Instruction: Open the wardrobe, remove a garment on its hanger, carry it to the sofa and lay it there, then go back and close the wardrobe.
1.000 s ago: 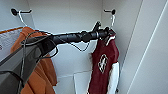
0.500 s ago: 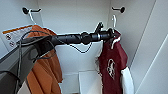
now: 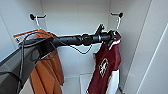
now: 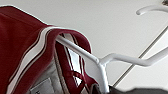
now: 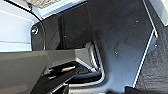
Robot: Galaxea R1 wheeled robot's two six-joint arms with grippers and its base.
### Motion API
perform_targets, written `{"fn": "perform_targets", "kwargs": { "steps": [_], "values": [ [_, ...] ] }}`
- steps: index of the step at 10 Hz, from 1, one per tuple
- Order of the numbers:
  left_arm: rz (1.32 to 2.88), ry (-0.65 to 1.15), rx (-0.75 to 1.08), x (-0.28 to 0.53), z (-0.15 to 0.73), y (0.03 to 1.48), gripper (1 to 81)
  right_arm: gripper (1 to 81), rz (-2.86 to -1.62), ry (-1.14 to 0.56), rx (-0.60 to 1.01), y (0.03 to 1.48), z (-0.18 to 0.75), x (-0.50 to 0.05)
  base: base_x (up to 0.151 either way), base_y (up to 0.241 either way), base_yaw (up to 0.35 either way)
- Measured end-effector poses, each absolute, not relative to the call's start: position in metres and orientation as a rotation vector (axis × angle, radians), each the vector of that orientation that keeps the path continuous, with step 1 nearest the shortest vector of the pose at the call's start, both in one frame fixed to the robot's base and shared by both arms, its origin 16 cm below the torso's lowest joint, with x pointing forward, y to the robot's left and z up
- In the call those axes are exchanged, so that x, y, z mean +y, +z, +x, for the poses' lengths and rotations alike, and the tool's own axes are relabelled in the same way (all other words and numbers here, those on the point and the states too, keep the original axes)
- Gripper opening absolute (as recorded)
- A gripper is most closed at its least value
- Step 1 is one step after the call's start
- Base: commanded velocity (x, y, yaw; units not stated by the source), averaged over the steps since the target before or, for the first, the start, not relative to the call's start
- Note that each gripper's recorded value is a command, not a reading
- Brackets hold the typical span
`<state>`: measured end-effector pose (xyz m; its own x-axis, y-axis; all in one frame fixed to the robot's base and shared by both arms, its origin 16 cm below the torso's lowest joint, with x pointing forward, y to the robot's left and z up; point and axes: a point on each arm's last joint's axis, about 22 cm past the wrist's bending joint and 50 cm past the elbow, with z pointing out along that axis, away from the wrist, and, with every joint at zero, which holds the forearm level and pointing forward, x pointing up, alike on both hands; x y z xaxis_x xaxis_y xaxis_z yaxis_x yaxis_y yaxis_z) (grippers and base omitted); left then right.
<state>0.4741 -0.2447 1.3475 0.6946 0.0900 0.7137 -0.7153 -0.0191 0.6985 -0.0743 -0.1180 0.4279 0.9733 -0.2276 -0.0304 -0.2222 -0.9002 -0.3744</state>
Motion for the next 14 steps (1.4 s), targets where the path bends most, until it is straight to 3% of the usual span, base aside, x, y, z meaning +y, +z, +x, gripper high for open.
{"fn": "perform_targets", "kwargs": {
  "steps": [7, 14],
  "values": [
    [1.435, 0.556, -0.653, -0.255, 0.399, 1.317, 1.0, 81.1, -2.737, -0.019, 0.323, 0.428, -0.077, -0.117, 0.0, 0.0, 0.0],
    [1.398, 0.548, -0.64, -0.241, 0.396, 1.314, 1.0, 81.1, -2.739, -0.018, 0.323, 0.428, -0.077, -0.119, -0.101, 0.0, 0.0]
  ]
}}
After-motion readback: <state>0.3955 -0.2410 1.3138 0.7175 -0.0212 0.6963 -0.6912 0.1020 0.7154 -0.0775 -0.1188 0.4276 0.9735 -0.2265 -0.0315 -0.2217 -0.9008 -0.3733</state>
